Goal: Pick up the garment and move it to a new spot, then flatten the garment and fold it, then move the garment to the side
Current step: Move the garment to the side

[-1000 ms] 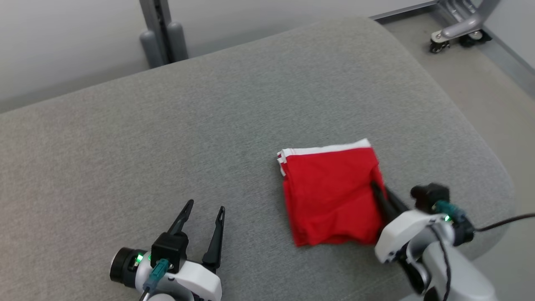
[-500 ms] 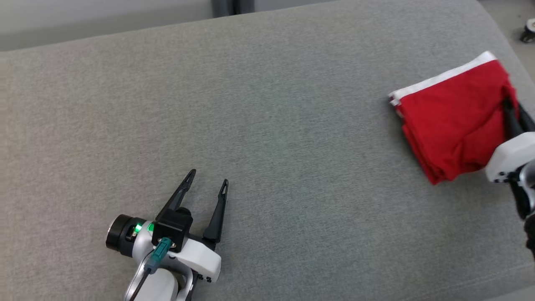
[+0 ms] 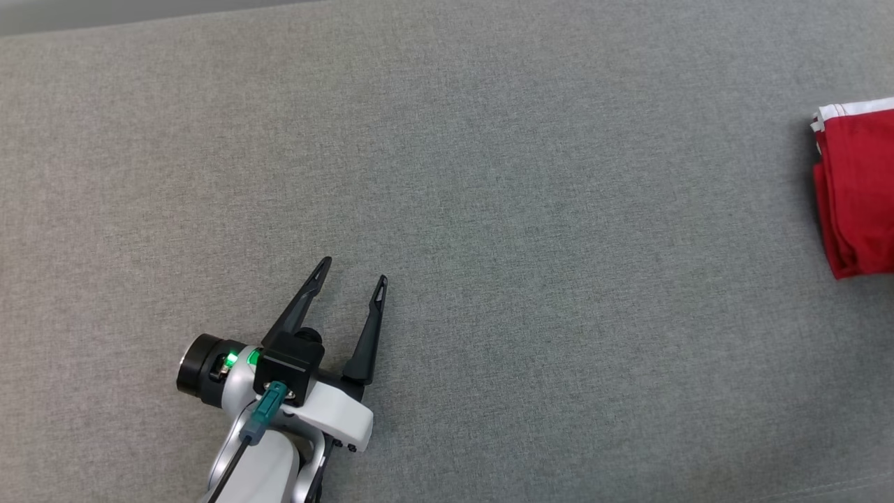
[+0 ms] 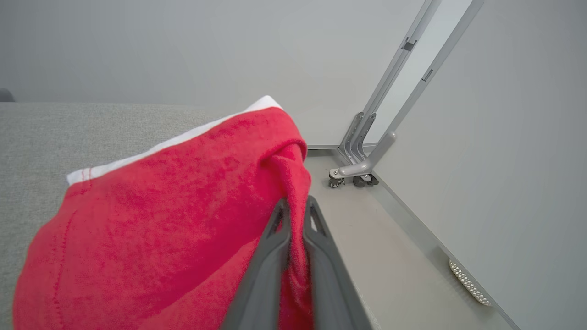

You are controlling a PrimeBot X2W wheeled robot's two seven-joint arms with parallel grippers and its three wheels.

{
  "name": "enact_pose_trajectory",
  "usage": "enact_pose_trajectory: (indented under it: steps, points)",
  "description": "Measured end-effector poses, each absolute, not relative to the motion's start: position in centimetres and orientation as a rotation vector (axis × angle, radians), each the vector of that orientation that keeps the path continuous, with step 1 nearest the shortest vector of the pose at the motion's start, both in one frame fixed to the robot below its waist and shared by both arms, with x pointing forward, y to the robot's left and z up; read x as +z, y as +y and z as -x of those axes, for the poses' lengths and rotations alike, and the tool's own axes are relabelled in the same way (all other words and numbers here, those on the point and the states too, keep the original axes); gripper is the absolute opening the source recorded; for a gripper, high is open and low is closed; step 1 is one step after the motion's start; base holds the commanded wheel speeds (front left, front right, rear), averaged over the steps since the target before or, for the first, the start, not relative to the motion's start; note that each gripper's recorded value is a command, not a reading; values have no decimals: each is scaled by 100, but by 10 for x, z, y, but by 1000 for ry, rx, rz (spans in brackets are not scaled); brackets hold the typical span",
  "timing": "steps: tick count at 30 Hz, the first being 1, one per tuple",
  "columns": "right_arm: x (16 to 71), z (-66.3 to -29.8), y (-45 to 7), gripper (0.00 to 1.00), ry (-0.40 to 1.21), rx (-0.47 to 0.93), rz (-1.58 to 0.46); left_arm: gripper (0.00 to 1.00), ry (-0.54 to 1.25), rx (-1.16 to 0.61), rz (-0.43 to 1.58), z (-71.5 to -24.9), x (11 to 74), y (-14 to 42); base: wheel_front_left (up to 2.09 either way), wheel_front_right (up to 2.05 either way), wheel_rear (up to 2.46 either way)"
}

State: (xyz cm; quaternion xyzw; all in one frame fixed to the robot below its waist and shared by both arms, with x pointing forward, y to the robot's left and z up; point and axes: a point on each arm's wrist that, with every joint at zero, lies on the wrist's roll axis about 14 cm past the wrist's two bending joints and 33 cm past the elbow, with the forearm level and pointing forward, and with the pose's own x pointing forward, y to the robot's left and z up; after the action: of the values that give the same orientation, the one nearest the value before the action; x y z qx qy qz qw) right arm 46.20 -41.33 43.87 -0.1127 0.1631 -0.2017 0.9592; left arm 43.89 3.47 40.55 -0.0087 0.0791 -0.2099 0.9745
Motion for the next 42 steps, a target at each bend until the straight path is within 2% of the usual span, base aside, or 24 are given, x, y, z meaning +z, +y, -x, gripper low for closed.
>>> enact_pose_trajectory:
  steps: [6, 11, 15, 20, 26, 33, 42]
  points:
    - [471, -476, -405, 100, 218, -425, 248, 100, 147, -411, 13, -438, 412, 38, 0, 0, 0]
    - [496, -500, -353, 100, 92, -332, 190, 100, 119, -367, 9, -439, 424, 49, 0, 0, 0]
    - [507, -504, -308, 100, 22, -232, 146, 100, 109, -319, 12, -434, 432, 62, 0, 0, 0]
    - [504, -494, -269, 100, 0, -134, 99, 100, 100, -256, 11, -426, 439, 81, 0, 0, 0]
    - [489, -465, -218, 100, 18, -23, 14, 100, 97, -137, 12, -405, 447, 118, 0, 0, 0]
    - [473, -428, -192, 100, 54, 26, -39, 100, 91, -32, 22, -381, 453, 150, 0, 0, 0]
    - [467, -401, -167, 100, 68, 84, -95, 100, 74, 46, 25, -356, 459, 175, 0, 0, 0]
